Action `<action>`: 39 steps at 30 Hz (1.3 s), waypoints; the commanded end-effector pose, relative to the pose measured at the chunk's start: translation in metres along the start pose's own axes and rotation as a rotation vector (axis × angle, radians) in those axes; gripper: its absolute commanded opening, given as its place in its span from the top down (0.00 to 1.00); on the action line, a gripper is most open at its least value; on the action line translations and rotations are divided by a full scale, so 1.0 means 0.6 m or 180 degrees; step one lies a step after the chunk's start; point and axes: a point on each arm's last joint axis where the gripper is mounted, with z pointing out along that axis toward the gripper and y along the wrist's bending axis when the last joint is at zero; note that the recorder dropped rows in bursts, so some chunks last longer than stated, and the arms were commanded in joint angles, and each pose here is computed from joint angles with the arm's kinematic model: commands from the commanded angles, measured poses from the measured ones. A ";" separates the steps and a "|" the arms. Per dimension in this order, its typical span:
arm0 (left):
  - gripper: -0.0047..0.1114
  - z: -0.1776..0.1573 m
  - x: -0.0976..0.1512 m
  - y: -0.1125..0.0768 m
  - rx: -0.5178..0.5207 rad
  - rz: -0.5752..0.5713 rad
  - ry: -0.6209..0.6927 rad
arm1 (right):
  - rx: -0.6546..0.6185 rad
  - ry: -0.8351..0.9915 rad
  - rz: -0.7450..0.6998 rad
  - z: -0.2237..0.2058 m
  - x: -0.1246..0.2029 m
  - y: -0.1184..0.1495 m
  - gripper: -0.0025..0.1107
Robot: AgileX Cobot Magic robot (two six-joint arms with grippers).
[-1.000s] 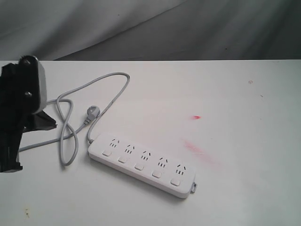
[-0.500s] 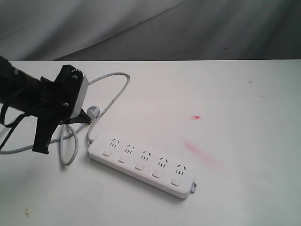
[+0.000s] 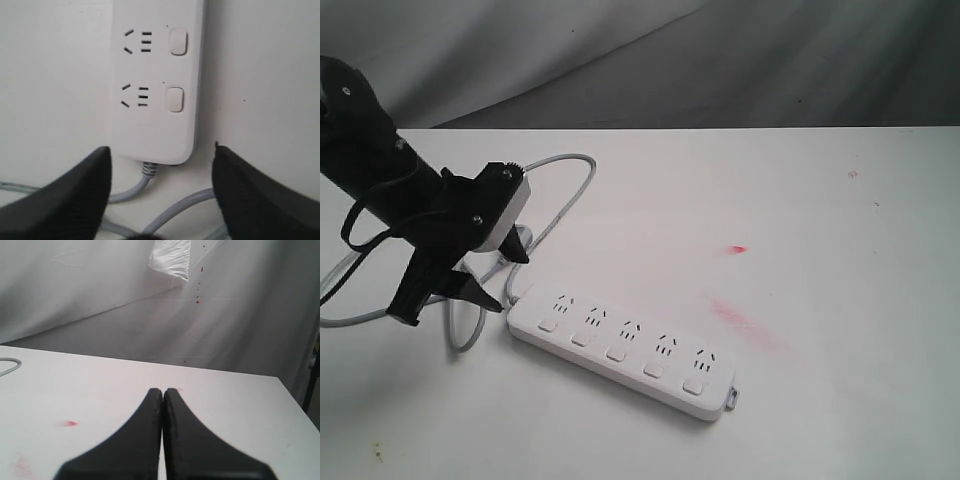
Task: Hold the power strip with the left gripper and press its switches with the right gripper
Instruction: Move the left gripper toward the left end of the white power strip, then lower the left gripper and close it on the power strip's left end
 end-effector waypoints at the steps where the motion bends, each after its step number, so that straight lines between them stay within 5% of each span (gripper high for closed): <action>1: 0.29 0.001 -0.004 0.012 -0.0201 -0.0141 -0.0063 | 0.0023 -0.0024 -0.0037 -0.001 0.001 -0.001 0.98; 8: 0.23 0.021 -0.002 0.013 -0.0140 -0.0377 -0.0187 | 0.0023 -0.0024 -0.0030 -0.001 0.001 -0.001 0.98; 29: 0.23 0.072 0.029 0.010 0.0082 -0.0314 0.0027 | 0.0023 -0.0024 -0.0036 -0.001 0.001 -0.001 0.98; 39: 0.23 0.097 0.040 0.044 0.0426 -0.0342 -0.0069 | 0.0023 -0.0024 -0.0030 -0.001 0.001 -0.001 0.98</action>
